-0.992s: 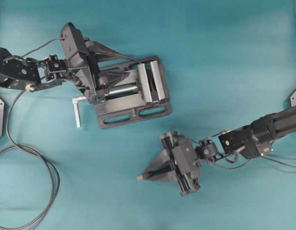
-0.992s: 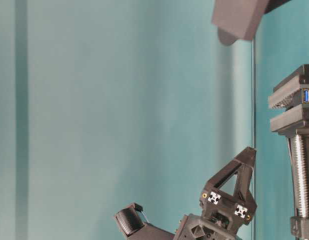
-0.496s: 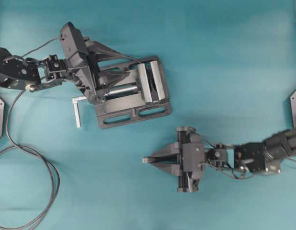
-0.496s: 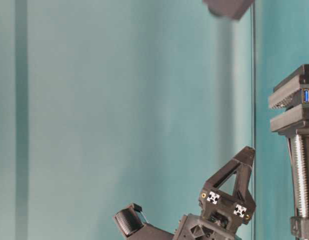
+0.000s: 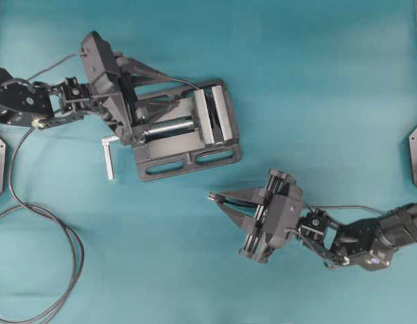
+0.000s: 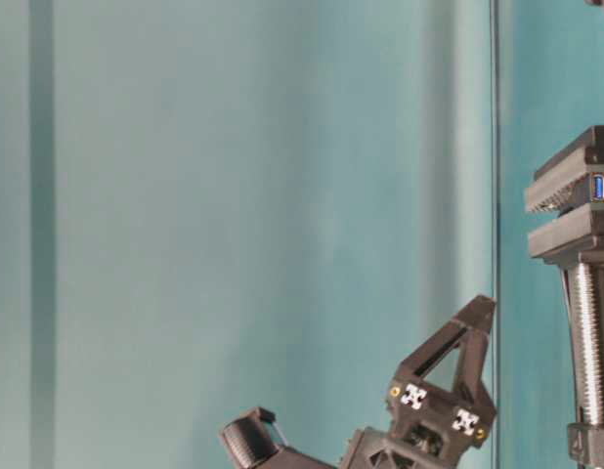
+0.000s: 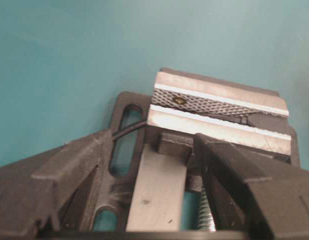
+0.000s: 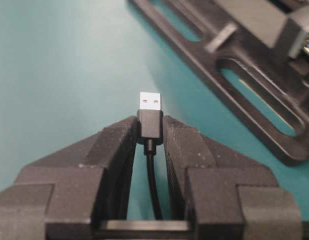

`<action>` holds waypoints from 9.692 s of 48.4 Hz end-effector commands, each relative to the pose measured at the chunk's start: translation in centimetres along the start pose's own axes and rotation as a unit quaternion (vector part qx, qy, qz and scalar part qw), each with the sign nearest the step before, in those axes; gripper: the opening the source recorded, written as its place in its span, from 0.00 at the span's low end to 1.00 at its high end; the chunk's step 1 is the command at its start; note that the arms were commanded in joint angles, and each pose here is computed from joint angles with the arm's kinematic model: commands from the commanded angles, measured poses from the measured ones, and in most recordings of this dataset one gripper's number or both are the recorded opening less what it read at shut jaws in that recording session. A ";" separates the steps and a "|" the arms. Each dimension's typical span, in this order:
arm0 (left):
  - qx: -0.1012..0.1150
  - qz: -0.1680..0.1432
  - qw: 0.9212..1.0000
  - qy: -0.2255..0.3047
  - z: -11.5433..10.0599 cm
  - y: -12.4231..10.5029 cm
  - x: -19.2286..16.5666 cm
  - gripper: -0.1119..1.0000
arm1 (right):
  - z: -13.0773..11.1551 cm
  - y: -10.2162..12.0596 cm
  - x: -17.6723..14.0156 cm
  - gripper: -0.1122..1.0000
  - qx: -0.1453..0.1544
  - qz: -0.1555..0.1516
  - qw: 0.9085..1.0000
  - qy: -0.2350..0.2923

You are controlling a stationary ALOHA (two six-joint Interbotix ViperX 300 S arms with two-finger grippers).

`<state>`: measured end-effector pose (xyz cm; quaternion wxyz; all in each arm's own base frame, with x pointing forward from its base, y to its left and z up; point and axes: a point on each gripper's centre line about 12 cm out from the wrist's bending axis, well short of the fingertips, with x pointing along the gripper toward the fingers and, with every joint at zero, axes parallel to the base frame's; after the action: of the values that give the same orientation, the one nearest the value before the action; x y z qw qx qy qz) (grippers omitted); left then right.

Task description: Insert the USB cable into the fixed female connector.

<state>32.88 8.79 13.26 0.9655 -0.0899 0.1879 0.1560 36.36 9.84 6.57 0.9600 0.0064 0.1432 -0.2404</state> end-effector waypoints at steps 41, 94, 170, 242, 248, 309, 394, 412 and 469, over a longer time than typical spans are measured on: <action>0.018 -0.047 0.999 0.006 -1.0 -1.9 -9.1 1.00 | 3.5 2.2 0.7 0.30 0.088 -0.236 0.968 0.007; 0.064 -0.179 0.982 -0.023 -4.6 -3.7 -20.3 1.00 | 3.9 2.2 3.2 0.30 0.123 -0.371 0.920 0.005; 0.076 -0.180 0.979 -0.052 -6.1 -3.3 -20.2 1.00 | 4.2 0.8 4.7 0.30 0.131 -0.397 0.909 0.002; 0.073 -0.171 0.981 -0.054 -6.1 -3.0 -20.1 1.00 | 4.8 -1.1 6.0 0.30 0.138 -0.427 0.894 -0.008; 0.073 -0.171 0.981 -0.053 -6.2 -3.0 -20.1 1.00 | 4.8 -1.5 6.3 0.30 0.138 -0.432 0.891 -0.008; 0.074 -0.168 0.982 -0.054 -6.2 -2.9 -20.0 1.00 | 4.9 -5.2 9.8 0.30 0.146 -0.476 0.866 -0.034; 0.072 -0.159 0.983 -0.056 -6.1 -2.6 -20.0 1.00 | 5.0 -5.8 9.4 0.38 0.180 -0.449 0.875 -0.005; 0.074 -0.159 0.983 -0.055 -6.1 -2.6 -19.9 1.00 | 5.0 -5.5 9.3 0.50 0.180 -0.446 0.877 -0.005; 0.069 -0.146 0.985 -0.056 -6.1 -2.2 -19.8 1.00 | 6.1 0.2 4.9 0.50 0.192 -0.396 0.898 0.005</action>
<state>13.91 -0.06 15.40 0.9902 -0.0490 0.1308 0.0047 42.06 6.41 8.63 0.7643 0.1054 0.1028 -0.6278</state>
